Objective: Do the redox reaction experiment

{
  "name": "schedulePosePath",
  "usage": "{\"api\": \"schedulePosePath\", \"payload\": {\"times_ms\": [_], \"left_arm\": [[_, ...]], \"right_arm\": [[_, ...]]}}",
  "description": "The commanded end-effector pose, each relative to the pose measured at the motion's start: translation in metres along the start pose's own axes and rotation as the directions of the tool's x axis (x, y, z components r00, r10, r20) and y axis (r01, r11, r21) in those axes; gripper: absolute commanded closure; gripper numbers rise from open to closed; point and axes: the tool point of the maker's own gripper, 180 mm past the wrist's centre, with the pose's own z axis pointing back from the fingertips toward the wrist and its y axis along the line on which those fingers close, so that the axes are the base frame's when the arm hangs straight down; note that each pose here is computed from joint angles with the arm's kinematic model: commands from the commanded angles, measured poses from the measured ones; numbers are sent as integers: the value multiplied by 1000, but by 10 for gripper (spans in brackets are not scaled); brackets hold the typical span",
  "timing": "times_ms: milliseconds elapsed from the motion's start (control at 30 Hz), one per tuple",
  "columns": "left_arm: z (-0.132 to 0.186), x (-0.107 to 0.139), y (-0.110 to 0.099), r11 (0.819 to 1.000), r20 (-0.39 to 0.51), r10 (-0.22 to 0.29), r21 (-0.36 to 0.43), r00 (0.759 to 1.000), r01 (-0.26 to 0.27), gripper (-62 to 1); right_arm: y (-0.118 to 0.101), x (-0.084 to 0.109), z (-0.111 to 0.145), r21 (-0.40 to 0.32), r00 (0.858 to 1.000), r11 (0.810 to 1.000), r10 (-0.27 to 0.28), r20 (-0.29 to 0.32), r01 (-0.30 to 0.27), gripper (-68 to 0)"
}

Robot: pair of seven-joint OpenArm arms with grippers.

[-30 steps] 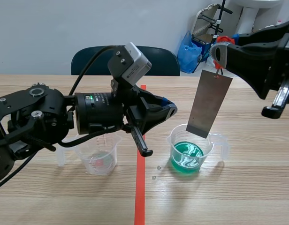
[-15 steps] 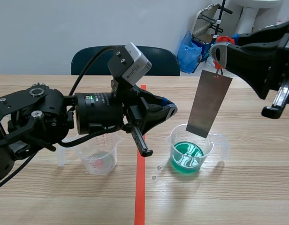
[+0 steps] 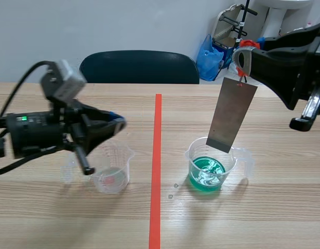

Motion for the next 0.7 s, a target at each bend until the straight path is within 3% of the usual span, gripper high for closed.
{"api": "schedulePosePath", "payload": {"times_ms": [0, 267, 400, 667], "left_arm": [[19, -3, 3, 1000, -1, 6, 22, 1000, -6, -27], [115, -37, 11, 982, -27, 76, 175, 997, -70, -27], [160, -52, -7, 965, -14, 128, 233, 992, -121, -27], [240, -58, -56, 938, -7, 129, 326, 992, -120, -28]], "right_arm": [[-3, 15, -1, -7, 999, 1000, 15, 47, -14, -6], [-3, 15, -1, -7, 999, 1000, 15, 47, -14, -6], [-3, 15, -1, -7, 999, 1000, 15, 47, -14, -6], [-3, 15, -1, -7, 999, 1000, 14, 47, -14, -6]]}}
